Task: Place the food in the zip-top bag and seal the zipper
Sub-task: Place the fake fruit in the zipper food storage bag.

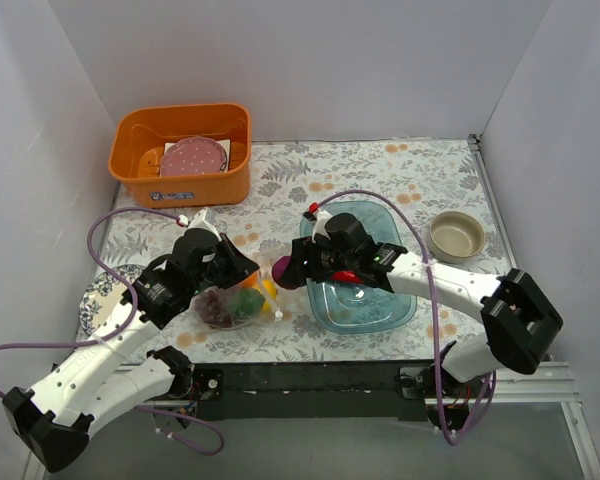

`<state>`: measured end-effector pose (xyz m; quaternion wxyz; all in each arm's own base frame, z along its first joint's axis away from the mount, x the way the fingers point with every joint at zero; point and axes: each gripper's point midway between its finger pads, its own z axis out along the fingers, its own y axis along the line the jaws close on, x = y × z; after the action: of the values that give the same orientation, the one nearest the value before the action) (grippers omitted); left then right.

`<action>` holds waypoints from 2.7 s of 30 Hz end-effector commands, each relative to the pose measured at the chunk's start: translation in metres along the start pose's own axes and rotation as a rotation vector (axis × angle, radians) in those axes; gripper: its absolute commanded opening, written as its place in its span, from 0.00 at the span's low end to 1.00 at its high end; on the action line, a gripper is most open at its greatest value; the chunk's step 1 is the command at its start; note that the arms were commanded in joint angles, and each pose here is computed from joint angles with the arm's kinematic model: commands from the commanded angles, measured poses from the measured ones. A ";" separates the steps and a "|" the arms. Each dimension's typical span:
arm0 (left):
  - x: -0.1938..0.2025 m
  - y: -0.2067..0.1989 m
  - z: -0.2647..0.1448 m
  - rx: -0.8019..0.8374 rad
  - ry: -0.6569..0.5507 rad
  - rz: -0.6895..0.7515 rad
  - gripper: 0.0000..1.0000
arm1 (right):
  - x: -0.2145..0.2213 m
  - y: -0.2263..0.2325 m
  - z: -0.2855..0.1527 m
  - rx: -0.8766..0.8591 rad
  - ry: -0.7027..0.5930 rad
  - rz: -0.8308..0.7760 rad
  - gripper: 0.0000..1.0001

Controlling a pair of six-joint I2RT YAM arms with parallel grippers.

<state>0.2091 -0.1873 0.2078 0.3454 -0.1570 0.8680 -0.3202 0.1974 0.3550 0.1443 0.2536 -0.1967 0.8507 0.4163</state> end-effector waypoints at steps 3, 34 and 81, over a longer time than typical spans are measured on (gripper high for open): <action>-0.006 -0.005 -0.009 0.036 -0.036 0.001 0.00 | -0.029 0.037 0.029 -0.159 -0.097 0.037 0.57; -0.035 -0.009 -0.037 0.072 -0.194 -0.067 0.00 | -0.025 0.101 0.079 -0.434 0.003 -0.046 0.84; -0.070 0.012 -0.087 -0.007 -0.394 -0.179 0.00 | -0.032 -0.009 0.021 0.264 -0.048 -0.078 0.72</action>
<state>0.1983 -0.1177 0.2578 0.4516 -0.2730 0.7935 -0.3033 0.2274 0.3758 0.1518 0.3197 -0.1910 0.8702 0.3225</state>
